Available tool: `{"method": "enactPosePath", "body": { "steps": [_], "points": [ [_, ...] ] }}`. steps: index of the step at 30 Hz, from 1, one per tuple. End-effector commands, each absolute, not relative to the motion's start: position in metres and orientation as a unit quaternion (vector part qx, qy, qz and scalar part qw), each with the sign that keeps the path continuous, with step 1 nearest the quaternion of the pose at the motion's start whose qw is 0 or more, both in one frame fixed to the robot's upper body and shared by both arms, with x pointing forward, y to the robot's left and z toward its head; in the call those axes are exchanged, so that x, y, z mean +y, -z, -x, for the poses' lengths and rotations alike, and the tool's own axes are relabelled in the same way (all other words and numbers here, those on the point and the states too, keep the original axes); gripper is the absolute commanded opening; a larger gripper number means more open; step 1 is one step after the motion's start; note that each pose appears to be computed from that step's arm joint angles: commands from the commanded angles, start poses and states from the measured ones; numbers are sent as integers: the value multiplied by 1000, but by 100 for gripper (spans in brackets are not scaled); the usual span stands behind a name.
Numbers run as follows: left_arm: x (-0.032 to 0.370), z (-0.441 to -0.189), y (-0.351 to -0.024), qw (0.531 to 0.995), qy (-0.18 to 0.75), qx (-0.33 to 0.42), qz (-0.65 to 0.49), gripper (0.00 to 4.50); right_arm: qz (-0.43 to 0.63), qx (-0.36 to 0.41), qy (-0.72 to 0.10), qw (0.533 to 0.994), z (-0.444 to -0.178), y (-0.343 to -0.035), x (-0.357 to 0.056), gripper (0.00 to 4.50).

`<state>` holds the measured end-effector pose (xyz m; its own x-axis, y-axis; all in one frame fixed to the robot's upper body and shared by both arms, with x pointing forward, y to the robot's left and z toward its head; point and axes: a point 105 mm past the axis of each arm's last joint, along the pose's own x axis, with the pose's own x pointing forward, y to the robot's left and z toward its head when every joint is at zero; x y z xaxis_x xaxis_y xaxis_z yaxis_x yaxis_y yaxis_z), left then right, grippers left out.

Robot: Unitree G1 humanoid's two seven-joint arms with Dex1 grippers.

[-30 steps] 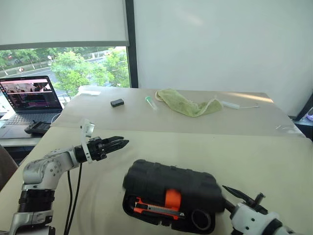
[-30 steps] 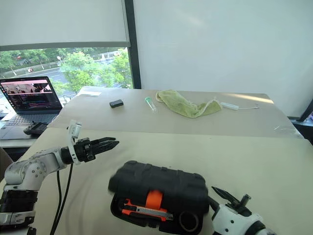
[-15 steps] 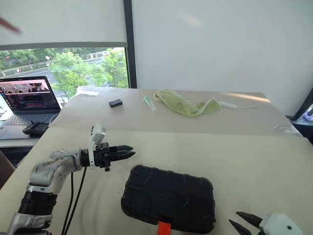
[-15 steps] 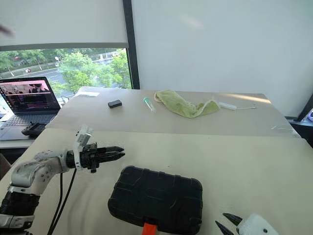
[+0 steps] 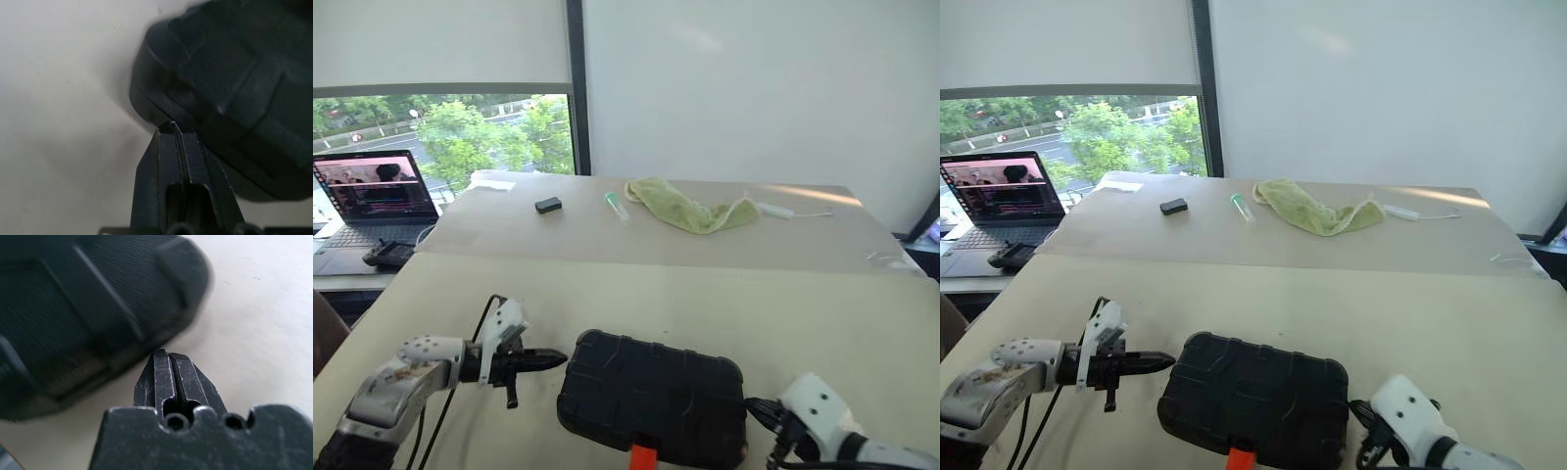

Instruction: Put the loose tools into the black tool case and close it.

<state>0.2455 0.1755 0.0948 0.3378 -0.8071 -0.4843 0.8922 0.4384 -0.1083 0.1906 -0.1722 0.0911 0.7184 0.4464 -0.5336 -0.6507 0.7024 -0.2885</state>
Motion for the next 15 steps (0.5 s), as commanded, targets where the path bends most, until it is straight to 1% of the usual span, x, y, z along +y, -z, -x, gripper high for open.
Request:
{"method": "enactPosePath", "body": {
  "steps": [1, 4, 9, 15],
  "points": [
    [147, -230, -99, 796, 556, 228, -79, 0, 231, 221, -344, 883, -201, -86, -150, 6],
    [143, -231, -97, 805, 546, 226, -59, 0, 237, 205, -337, 888, -223, -93, -144, 6],
    [155, -256, -86, 856, 477, 197, -11, 0, 250, 174, -293, 906, -274, -114, -139, 6],
    [149, -286, -94, 890, 426, 163, 3, 0, 266, 160, -247, 918, -328, -131, -136, 6]
  ]
}}
